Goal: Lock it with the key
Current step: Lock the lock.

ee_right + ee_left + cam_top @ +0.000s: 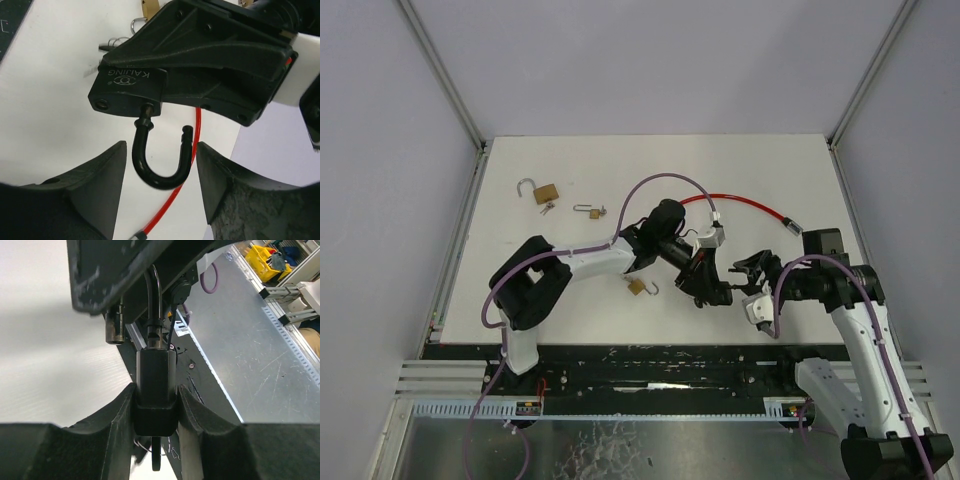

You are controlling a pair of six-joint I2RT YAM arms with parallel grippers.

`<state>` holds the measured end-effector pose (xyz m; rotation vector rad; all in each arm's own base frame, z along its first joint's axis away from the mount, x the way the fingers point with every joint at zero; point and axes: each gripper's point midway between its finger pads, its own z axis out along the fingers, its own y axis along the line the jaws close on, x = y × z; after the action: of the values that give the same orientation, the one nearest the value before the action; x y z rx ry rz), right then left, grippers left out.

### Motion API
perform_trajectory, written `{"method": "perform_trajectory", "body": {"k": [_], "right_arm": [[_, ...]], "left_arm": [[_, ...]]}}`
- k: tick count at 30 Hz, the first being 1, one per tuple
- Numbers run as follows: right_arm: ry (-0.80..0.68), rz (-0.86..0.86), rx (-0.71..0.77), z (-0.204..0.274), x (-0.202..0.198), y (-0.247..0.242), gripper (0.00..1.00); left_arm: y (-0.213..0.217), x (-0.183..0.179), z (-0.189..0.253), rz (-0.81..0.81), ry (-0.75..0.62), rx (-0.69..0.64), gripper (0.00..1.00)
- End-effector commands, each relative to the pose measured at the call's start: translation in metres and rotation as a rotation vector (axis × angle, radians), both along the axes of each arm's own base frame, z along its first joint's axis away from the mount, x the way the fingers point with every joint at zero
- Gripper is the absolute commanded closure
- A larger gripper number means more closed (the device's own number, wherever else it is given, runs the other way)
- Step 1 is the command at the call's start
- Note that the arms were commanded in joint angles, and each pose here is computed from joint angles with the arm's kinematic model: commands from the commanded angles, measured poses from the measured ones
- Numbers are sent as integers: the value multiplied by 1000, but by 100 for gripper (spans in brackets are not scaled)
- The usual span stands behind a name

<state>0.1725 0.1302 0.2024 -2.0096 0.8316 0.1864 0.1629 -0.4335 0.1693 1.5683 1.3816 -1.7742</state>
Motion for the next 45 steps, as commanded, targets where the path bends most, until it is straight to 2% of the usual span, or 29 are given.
{"method": "perform_trajectory", "body": {"k": [1,9,12,13,14,16,19,28,41,45], "right_arm": [[-83,-21,-50,1,19,3,38],[-79,-54,-58,2,16,-1,50],[-71,-62,-54,2,13,-1,52],[-70,-63,-54,2,13,-1,51],[-77,-64,-47,3,12,-1,46],[-94,-76,-16,8,12,1,31],[-123,-83,26,23,12,4,28],[-111,-52,12,9,11,6,40],[-122,-94,0,3,20,2,59],[-102,-104,5,1,19,2,68]], "left_arm": [[-1,-3,28,-68,-19,-69,100],[-1,-2,29,-55,-31,-74,100],[-1,0,29,-41,-35,-75,100],[-1,1,30,-38,-35,-76,100],[-1,1,31,-40,-25,-75,100],[0,1,31,-40,-17,-75,100],[-1,3,31,-35,3,-66,100],[-1,9,38,-37,94,-48,100],[2,6,41,-57,93,-57,100],[2,6,44,-52,88,-73,100]]}}
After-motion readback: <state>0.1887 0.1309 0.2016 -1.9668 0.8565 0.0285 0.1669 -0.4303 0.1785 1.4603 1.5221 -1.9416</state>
